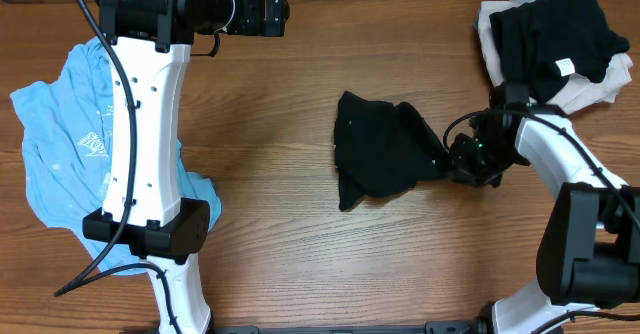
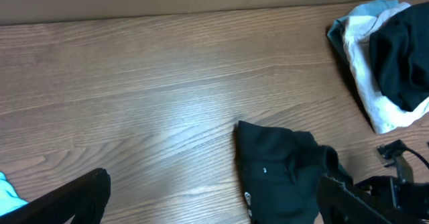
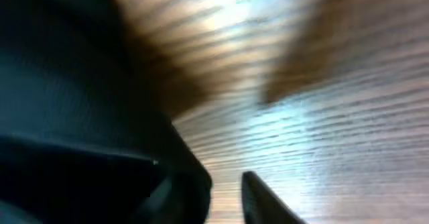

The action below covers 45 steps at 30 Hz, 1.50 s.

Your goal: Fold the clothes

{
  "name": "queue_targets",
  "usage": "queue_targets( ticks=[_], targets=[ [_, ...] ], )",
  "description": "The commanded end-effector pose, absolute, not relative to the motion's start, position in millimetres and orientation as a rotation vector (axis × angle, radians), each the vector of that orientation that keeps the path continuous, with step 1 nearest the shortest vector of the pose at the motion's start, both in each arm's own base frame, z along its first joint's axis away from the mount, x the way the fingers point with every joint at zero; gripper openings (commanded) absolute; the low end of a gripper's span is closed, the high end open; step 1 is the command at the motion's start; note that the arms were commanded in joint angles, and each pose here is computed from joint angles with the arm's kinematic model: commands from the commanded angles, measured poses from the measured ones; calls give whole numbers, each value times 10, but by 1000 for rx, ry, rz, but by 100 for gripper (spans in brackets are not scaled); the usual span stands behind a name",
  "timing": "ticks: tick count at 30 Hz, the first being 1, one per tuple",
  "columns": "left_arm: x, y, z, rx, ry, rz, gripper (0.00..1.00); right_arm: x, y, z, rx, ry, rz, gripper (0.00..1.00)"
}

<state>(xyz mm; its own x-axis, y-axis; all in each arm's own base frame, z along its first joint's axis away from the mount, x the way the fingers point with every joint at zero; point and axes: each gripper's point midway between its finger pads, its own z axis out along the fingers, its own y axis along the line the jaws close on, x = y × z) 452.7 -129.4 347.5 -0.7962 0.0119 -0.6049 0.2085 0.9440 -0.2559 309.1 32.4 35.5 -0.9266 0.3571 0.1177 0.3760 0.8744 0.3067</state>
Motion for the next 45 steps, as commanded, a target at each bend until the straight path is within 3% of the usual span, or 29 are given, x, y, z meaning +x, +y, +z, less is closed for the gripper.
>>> queue_targets(
  ticks=[1,5,6,13,17,24,26,27,28,36,44,45],
  targets=[
    [4540,-1278,3412,193,2477,-382,100,3506,328,959,-454,-3170,-601,41],
    [4542,-1278,3409,204,2476,-378,100,3809,313,1396,-365,-3301,-633,59],
    [4541,-1280,3409,204,2476,-378,100,3883,327,1458,-336,-3335,-649,60],
    [4541,-1278,3408,248,2469,-363,100,4016,595,1249,30,-3364,-669,59],
    [4538,-1282,3400,280,2467,-353,100,4054,799,1015,225,-3328,-671,50],
    [4541,-1280,3380,297,2470,-346,100,4182,939,738,290,-3313,-679,48],
    [4543,-1280,3381,302,2469,-344,100,4237,942,708,297,-3327,-682,33],
    [4543,-1282,3381,302,2469,-344,100,4273,945,716,303,-3341,-686,14],
    [4544,-1280,3382,301,2468,-344,100,4303,939,733,305,-3354,-688,4],
    [4541,-1278,3379,309,2468,-340,100,4463,526,1211,74,-3425,-693,4],
    [4537,-1278,3376,310,2471,-341,100,4083,255,653,-106,-3268,-662,4],
    [4535,-1278,3375,310,2471,-341,100,4044,274,605,-108,-3254,-677,24]
  ],
)
